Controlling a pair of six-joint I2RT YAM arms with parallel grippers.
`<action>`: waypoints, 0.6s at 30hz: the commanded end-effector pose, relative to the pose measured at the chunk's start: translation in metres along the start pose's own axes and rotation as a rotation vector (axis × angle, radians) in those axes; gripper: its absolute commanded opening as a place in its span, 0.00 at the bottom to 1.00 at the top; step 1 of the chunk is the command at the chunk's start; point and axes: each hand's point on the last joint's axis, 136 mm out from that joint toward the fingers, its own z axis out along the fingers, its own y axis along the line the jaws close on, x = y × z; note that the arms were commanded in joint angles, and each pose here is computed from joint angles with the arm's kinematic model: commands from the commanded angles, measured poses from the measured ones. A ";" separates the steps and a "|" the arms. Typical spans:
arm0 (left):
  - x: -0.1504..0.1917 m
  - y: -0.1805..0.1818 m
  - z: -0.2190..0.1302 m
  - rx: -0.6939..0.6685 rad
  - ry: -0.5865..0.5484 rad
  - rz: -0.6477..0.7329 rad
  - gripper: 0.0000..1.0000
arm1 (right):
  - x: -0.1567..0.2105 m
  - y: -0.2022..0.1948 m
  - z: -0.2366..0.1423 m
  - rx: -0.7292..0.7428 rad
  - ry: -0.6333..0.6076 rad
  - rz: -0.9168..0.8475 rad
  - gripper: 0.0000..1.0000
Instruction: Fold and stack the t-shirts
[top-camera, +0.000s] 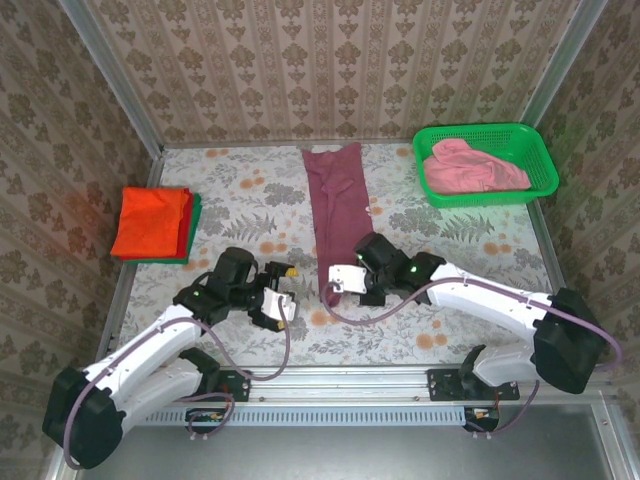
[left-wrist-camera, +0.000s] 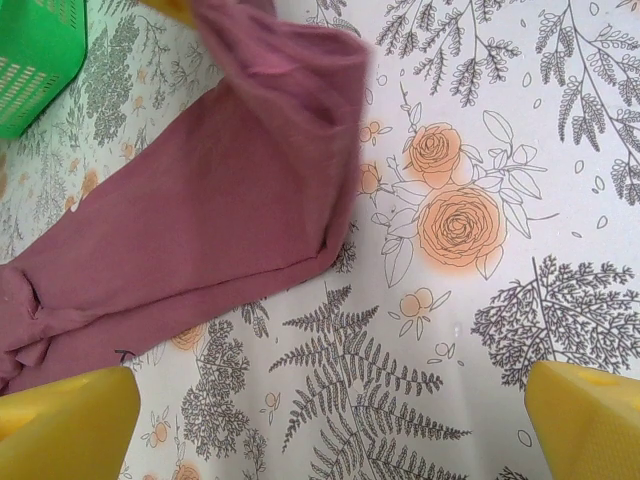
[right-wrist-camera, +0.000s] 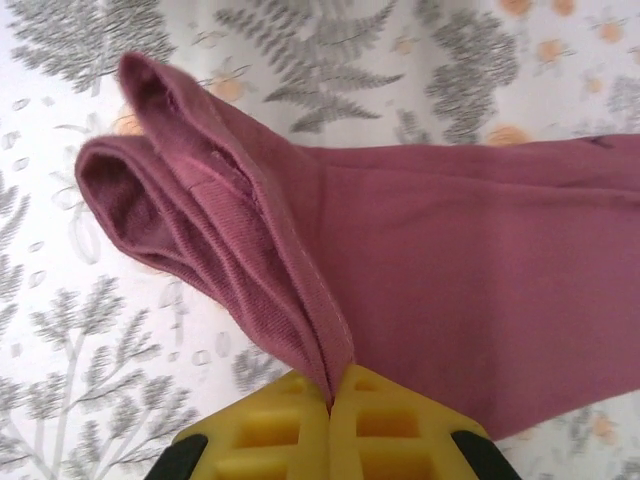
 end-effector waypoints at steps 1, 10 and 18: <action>-0.004 0.016 -0.001 -0.021 -0.001 0.021 1.00 | -0.007 -0.022 0.000 0.022 -0.008 -0.044 0.00; -0.019 0.044 0.006 -0.051 -0.038 -0.014 1.00 | -0.005 -0.074 0.016 0.076 -0.015 -0.035 0.00; -0.008 0.057 0.020 -0.114 0.048 -0.159 1.00 | -0.009 -0.130 0.031 0.127 -0.027 -0.039 0.00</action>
